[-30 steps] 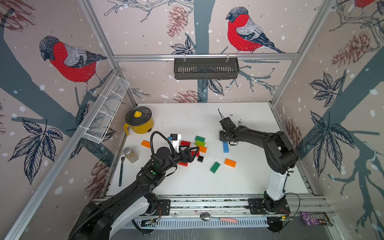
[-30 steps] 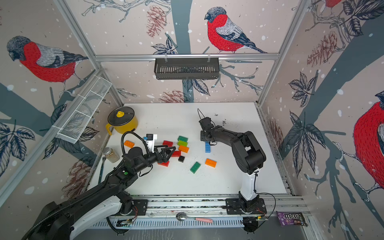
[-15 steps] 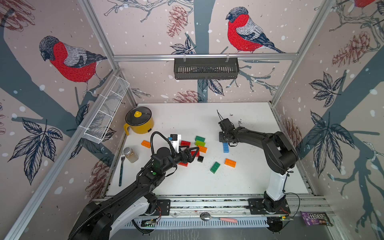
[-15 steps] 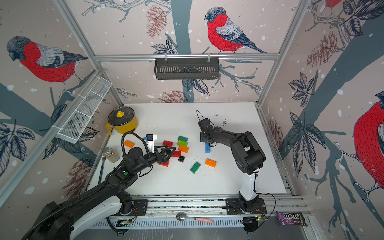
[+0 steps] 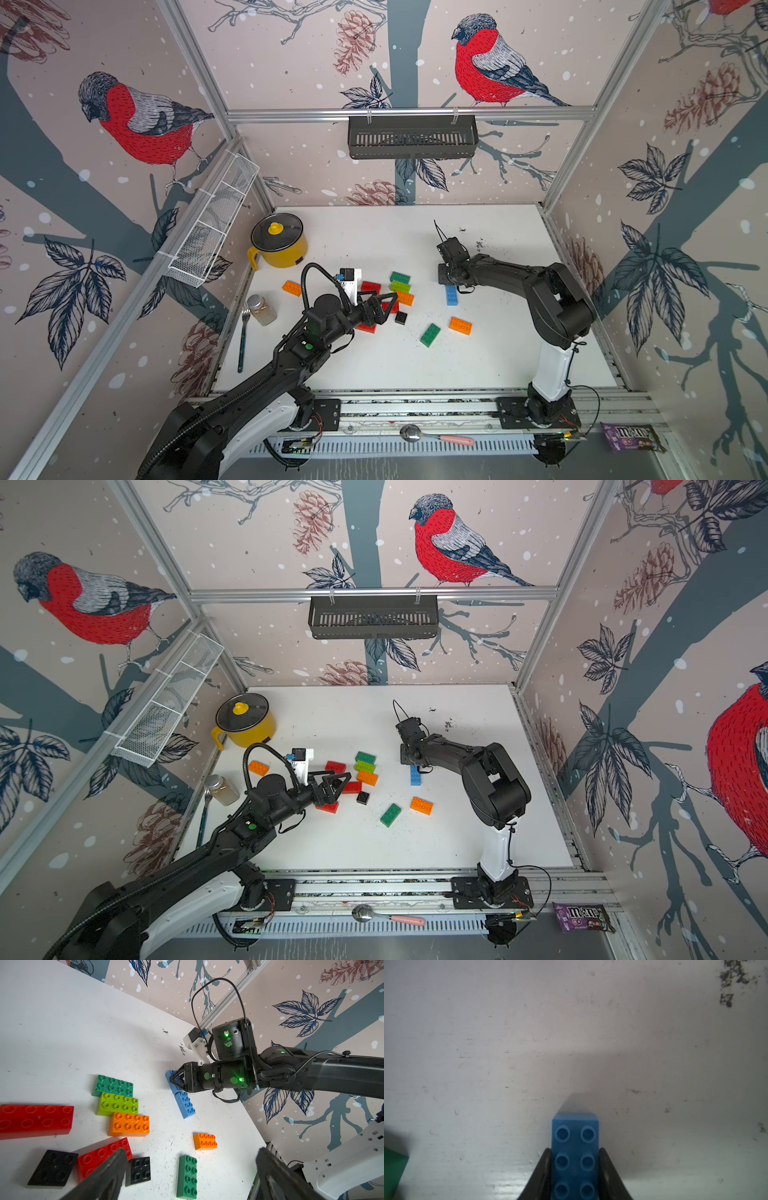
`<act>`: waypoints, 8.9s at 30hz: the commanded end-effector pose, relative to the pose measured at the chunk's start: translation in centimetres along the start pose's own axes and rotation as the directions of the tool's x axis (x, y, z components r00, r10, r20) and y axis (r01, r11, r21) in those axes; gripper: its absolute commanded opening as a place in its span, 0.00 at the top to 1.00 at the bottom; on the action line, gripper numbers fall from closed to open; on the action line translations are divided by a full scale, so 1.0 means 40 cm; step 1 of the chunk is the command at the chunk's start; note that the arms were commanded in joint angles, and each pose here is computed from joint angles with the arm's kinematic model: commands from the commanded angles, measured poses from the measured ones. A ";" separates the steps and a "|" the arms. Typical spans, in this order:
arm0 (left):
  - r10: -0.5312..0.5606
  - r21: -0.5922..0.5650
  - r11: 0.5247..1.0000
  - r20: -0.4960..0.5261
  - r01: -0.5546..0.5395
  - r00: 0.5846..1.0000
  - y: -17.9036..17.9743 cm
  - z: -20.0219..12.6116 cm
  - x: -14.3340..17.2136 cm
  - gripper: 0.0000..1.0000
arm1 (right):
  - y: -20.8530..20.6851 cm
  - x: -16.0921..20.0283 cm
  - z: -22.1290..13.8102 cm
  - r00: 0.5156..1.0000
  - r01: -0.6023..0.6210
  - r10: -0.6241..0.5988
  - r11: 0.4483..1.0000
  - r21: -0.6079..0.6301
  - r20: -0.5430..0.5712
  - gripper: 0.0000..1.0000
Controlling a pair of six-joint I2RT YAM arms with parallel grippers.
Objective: Assemble a small pinwheel with lego
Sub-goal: Assemble the lego brick at the center of the board, then pick up the lego brick from the center of the board, then assemble the lego brick with the lego brick.
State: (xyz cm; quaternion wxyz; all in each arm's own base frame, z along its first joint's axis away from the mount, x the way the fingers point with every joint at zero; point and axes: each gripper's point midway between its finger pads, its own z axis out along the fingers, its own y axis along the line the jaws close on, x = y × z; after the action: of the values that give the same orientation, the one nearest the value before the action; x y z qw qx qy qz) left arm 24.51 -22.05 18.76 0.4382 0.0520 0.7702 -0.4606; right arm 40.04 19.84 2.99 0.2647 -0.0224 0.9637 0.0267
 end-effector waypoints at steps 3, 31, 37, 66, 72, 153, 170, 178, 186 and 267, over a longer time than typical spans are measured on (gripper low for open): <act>0.001 0.026 1.000 0.029 -0.002 1.000 -0.015 -0.001 -0.016 0.03 | -0.022 0.035 0.008 0.999 0.026 -0.024 0.999 0.040 -0.049 0.66; -0.020 0.006 1.000 0.019 0.020 1.000 0.000 0.002 -0.006 0.03 | -0.004 0.030 -0.007 0.999 0.025 -0.023 0.999 0.030 -0.042 0.56; -0.021 0.001 1.000 0.019 0.021 1.000 0.003 0.003 -0.005 0.03 | -0.001 0.029 -0.011 0.999 0.025 -0.024 0.999 0.026 -0.040 0.56; -0.023 0.084 0.996 0.005 0.022 1.000 -0.057 -0.024 -0.015 0.03 | -0.012 0.289 -0.332 0.999 -0.019 0.028 0.948 -0.317 0.023 0.01; -0.046 0.123 0.991 -0.014 0.047 0.999 -0.074 -0.021 -0.010 0.03 | 0.007 0.296 -0.272 0.999 0.003 -0.014 0.946 -0.323 -0.031 0.01; 0.117 0.213 0.970 0.014 -0.118 0.993 -0.155 -0.001 0.010 0.03 | -0.012 0.126 -0.244 0.994 0.106 -0.105 0.990 -0.097 0.013 0.88; 0.300 0.189 0.940 -0.057 -0.285 0.952 -0.139 0.056 0.094 0.03 | -0.047 0.014 -0.138 0.995 0.094 -0.094 0.994 -0.055 -0.010 0.89; 0.294 0.198 0.942 -0.093 -0.272 0.951 -0.124 0.068 0.124 0.02 | -0.023 0.008 -0.113 0.995 0.097 -0.098 0.994 -0.059 -0.025 0.89; 0.292 0.198 0.942 -0.093 -0.270 0.952 -0.124 0.067 0.125 0.03 | -0.028 0.013 -0.094 0.994 0.096 -0.097 0.995 -0.038 -0.041 0.89; 0.278 0.178 0.949 -0.076 -0.262 0.957 -0.123 0.057 0.112 0.03 | -0.055 0.192 -0.022 0.970 0.101 -0.100 0.995 -0.003 -0.220 0.98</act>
State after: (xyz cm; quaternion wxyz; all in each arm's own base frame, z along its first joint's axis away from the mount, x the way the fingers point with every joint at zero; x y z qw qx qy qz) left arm 20.59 -27.96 17.18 0.4338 0.2217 0.7498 -0.4477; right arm 38.41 18.63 3.51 0.2855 -0.0528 0.9567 0.0190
